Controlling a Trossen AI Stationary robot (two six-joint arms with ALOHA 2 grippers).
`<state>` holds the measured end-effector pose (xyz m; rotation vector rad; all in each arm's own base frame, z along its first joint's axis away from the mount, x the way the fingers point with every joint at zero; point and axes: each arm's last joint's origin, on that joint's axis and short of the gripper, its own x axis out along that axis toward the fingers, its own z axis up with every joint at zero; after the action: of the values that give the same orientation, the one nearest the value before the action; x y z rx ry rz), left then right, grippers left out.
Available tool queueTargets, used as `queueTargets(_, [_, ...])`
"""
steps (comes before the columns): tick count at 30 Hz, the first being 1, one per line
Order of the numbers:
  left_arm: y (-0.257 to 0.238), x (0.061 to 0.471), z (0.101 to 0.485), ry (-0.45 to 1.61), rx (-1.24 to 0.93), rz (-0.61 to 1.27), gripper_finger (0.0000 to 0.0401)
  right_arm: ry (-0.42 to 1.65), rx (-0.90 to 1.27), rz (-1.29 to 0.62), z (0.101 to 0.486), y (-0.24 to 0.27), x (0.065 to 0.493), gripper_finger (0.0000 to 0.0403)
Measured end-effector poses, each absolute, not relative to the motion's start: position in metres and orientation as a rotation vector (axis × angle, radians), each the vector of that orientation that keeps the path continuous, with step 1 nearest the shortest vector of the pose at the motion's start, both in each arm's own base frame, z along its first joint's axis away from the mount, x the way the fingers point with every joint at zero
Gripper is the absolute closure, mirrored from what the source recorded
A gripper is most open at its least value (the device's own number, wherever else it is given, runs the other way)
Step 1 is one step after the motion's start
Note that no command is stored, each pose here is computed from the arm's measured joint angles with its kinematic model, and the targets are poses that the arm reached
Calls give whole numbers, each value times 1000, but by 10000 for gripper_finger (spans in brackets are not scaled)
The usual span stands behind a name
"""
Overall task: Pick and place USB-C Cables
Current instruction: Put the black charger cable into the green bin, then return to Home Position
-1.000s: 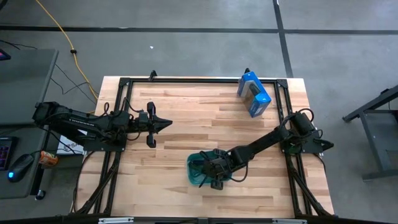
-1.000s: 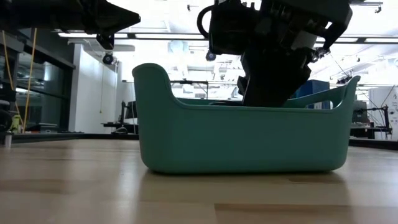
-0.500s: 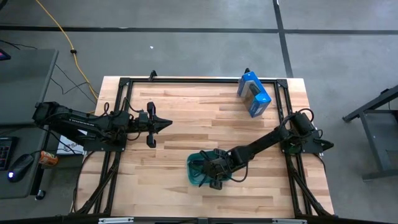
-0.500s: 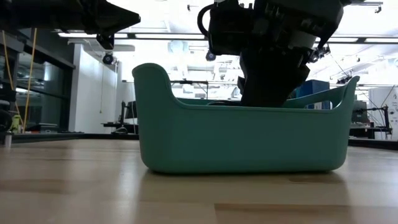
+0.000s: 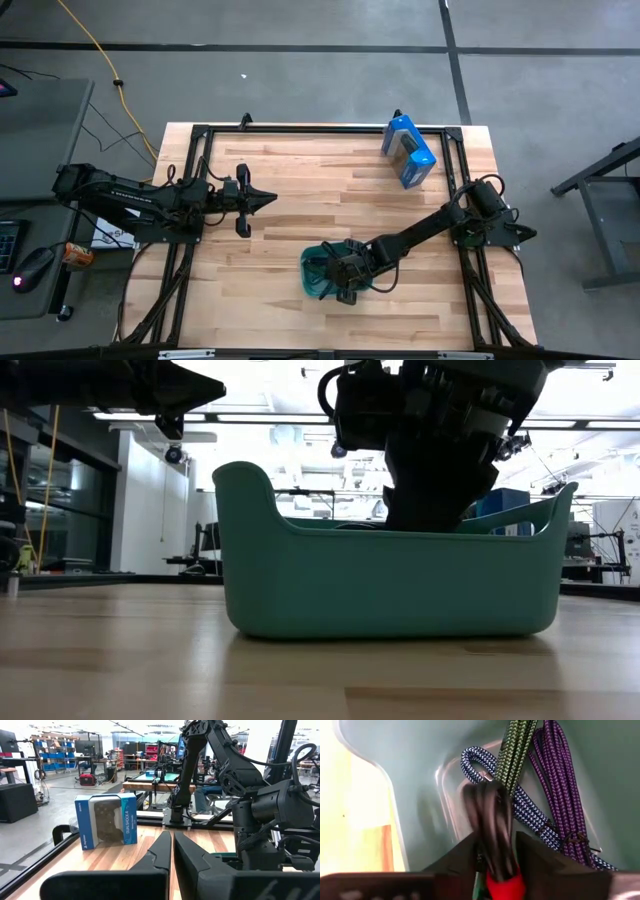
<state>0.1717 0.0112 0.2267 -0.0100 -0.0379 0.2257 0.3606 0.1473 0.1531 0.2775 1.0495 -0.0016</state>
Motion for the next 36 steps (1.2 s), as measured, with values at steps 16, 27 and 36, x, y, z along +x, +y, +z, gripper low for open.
queueTargets(16, [11,172,227,-38,-10,226,401,1070,258,53,154,146,361,132])
queueTargets(27, [11,172,226,-34,-9,226,401,950,67,43,214,144,342,132])
queueTargets(36, [11,172,226,-30,-9,226,401,926,43,-109,216,130,292,132])
